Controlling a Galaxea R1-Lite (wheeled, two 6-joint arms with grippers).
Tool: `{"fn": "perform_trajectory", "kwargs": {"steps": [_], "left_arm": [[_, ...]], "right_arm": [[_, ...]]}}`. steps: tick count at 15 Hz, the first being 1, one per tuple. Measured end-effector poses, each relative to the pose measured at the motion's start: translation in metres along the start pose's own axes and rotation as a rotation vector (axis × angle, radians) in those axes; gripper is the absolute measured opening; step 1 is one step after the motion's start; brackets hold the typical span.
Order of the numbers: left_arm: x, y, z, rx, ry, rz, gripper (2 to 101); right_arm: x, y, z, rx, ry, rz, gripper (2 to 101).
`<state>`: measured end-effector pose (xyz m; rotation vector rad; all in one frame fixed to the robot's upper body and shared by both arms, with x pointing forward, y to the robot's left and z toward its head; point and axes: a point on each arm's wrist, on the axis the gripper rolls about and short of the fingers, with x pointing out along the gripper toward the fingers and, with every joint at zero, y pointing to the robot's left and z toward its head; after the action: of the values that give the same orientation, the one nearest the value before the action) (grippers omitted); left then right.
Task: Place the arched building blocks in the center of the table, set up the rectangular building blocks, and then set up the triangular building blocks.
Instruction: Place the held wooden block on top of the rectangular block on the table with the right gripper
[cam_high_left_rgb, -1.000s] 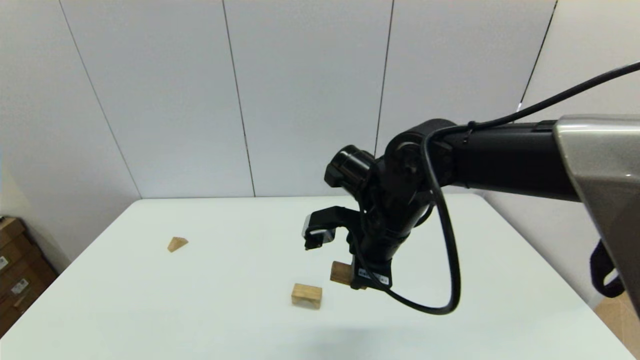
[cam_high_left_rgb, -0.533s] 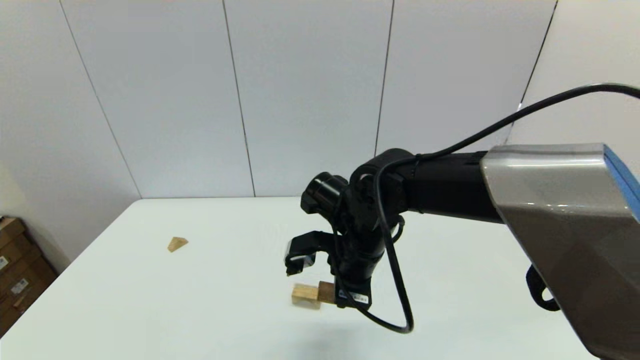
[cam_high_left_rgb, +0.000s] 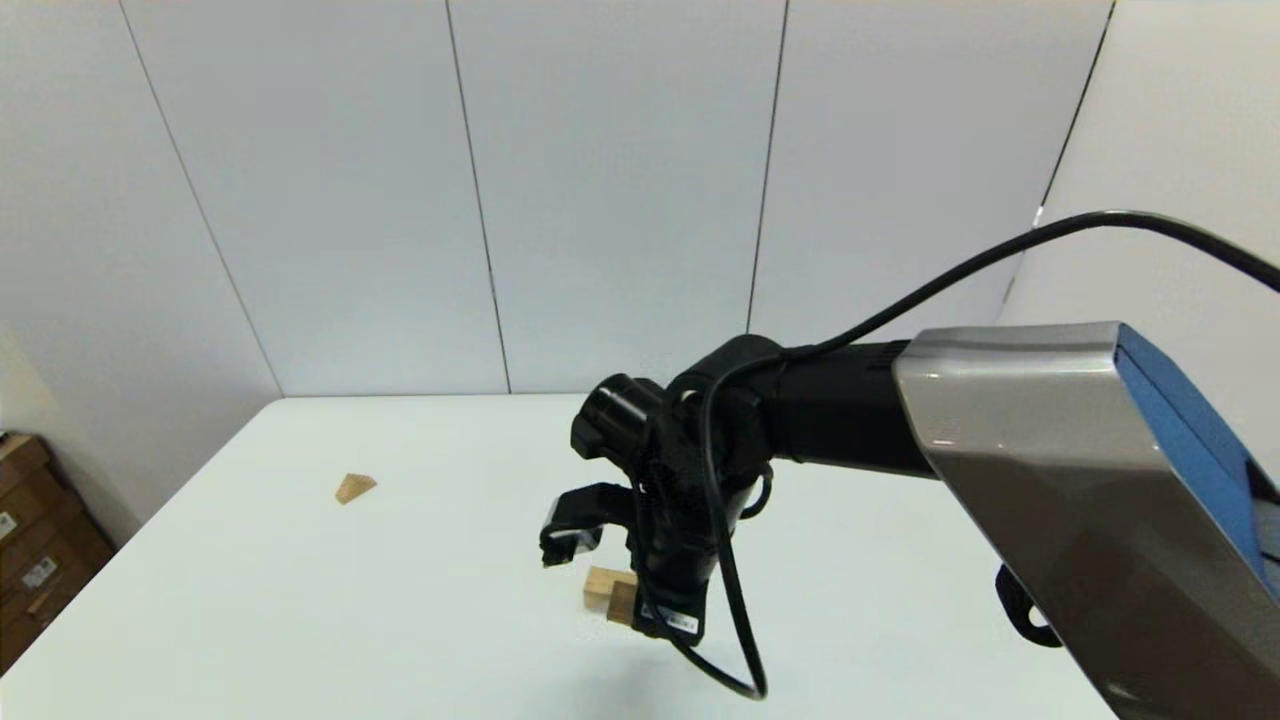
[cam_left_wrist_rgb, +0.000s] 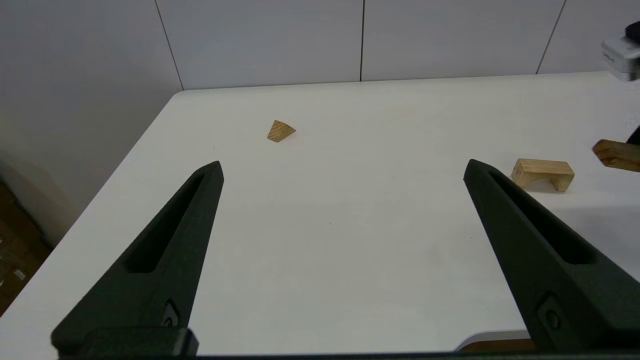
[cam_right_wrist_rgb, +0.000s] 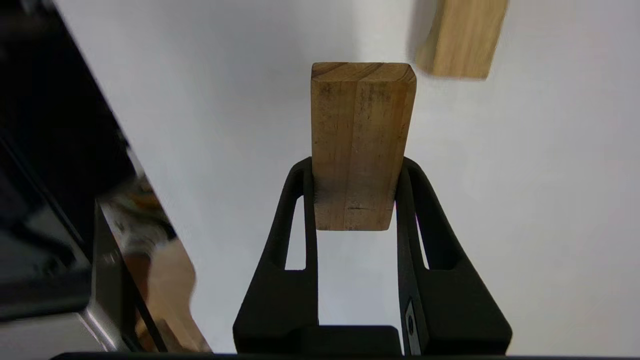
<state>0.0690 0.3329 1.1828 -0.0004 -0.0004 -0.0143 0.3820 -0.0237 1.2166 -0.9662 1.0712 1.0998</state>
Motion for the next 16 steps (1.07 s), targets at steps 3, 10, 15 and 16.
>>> {"fn": "perform_trajectory", "kwargs": {"steps": [3, 10, 15, 16], "left_arm": [[0.0, 0.0, 0.0, 0.0, 0.0, 0.0, 97.8], [0.0, 0.0, 0.0, 0.0, 0.0, 0.0, 97.8], [0.0, 0.0, 0.0, 0.0, 0.0, 0.0, 97.8], [0.0, 0.0, 0.0, 0.0, 0.0, 0.0, 97.8]], "right_arm": [[0.005, -0.004, 0.006, 0.055, -0.054, -0.03, 24.6], [0.016, -0.014, 0.016, 0.072, -0.149, -0.075, 24.6], [0.027, -0.02, 0.012, 0.0, -0.124, -0.074, 24.6], [0.028, -0.022, 0.012, -0.021, -0.127, -0.079, 24.6]]}}
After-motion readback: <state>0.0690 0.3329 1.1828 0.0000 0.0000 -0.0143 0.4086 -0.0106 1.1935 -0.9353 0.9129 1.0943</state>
